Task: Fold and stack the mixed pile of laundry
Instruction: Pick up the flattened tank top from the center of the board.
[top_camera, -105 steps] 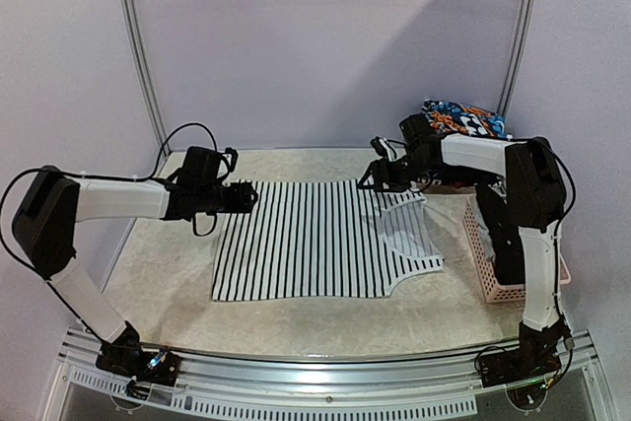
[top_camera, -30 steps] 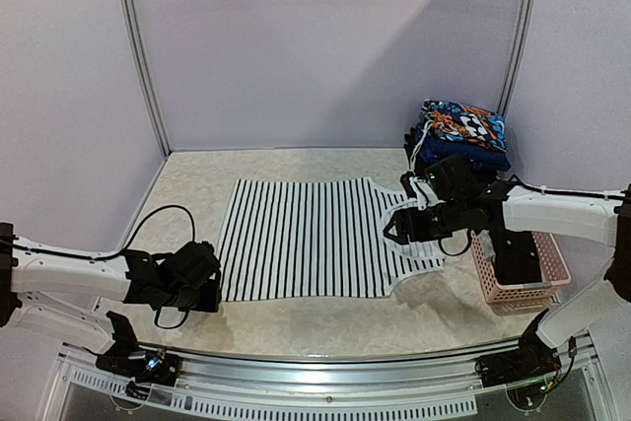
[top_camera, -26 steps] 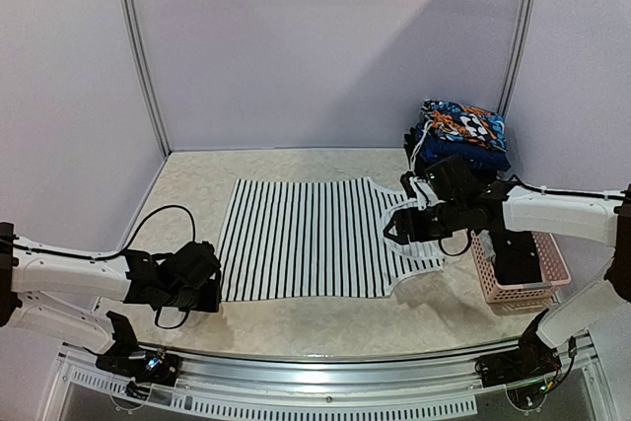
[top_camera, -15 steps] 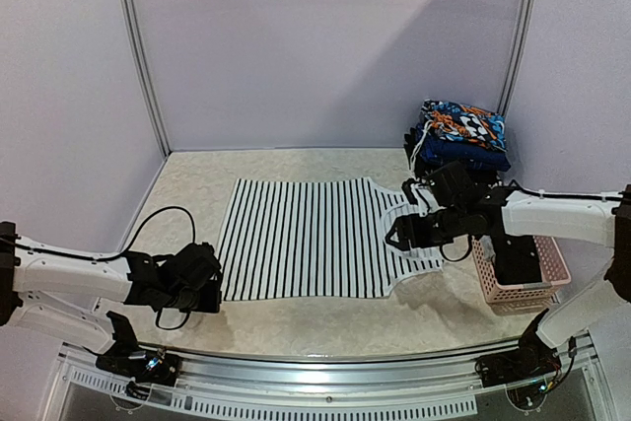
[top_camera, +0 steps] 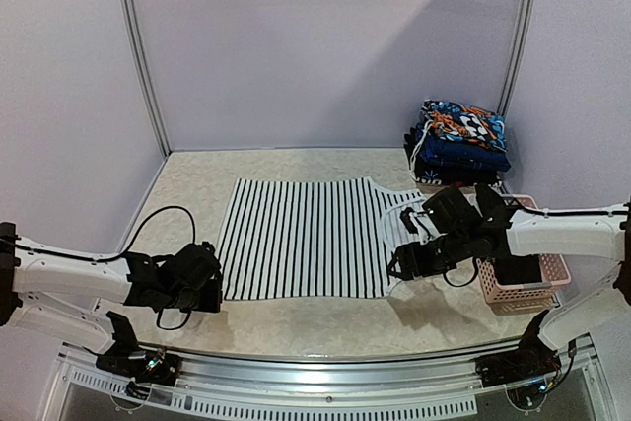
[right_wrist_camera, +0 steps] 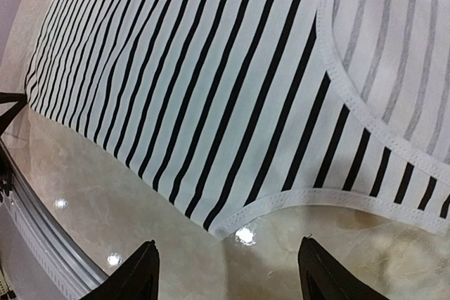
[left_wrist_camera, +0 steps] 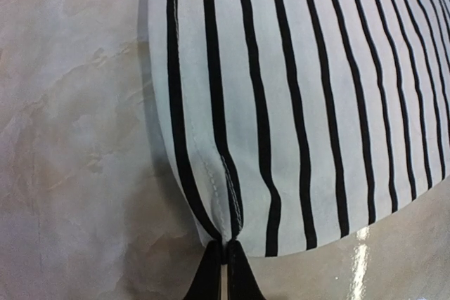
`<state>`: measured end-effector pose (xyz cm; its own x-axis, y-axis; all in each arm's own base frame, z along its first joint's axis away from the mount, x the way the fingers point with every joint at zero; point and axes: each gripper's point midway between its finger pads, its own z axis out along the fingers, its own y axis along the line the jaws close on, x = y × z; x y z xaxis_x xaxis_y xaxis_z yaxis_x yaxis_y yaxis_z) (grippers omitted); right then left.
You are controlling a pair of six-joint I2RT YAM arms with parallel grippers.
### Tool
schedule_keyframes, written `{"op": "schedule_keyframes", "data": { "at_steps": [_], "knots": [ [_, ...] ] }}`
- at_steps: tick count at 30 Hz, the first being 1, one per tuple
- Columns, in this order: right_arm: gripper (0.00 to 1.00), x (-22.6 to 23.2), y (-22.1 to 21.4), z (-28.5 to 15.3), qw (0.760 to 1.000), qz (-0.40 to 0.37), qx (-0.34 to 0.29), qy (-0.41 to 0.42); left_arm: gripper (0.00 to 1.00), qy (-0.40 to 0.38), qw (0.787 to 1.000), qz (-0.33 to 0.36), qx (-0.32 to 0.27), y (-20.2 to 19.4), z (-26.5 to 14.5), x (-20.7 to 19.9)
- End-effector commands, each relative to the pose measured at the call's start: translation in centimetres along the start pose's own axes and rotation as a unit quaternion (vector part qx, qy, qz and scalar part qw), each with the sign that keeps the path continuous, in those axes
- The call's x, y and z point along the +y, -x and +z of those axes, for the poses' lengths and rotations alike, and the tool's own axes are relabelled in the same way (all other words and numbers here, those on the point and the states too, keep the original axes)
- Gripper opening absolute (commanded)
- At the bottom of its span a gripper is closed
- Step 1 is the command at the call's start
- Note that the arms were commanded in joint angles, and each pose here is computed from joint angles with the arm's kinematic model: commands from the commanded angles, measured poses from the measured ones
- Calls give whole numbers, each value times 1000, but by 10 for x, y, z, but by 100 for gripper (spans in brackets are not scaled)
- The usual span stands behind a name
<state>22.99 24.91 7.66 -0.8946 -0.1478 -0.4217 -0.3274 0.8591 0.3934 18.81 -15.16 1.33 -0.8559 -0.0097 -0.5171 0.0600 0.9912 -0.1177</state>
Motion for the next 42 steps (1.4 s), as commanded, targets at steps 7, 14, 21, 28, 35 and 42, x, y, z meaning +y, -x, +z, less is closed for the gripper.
{"op": "schedule_keyframes", "data": {
  "at_steps": [7, 14, 21, 28, 35, 42],
  "knots": [
    [64, 1, -32, 9, 998, 9, 56, 3, 0, 3, 1000, 14, -14, -1, -1, 4],
    [61, 12, -38, 23, 996, 23, 79, 20, 0, 10, 1000, 17, -18, 0, -3, 7],
    [58, 17, -48, 45, 994, 22, 108, 20, 0, 11, 1000, 14, -21, 2, -3, 7],
    [51, 13, -49, 54, 993, 26, 113, 10, 0, 11, 1000, 11, -19, 0, -2, 8],
    [35, 10, -49, 56, 993, 26, 114, 1, 0, 9, 1000, 11, -18, 0, 0, 6],
    [14, 7, -51, 58, 992, 28, 122, -7, 0, 8, 1000, 15, -17, 0, 1, 4]
  ]
}}
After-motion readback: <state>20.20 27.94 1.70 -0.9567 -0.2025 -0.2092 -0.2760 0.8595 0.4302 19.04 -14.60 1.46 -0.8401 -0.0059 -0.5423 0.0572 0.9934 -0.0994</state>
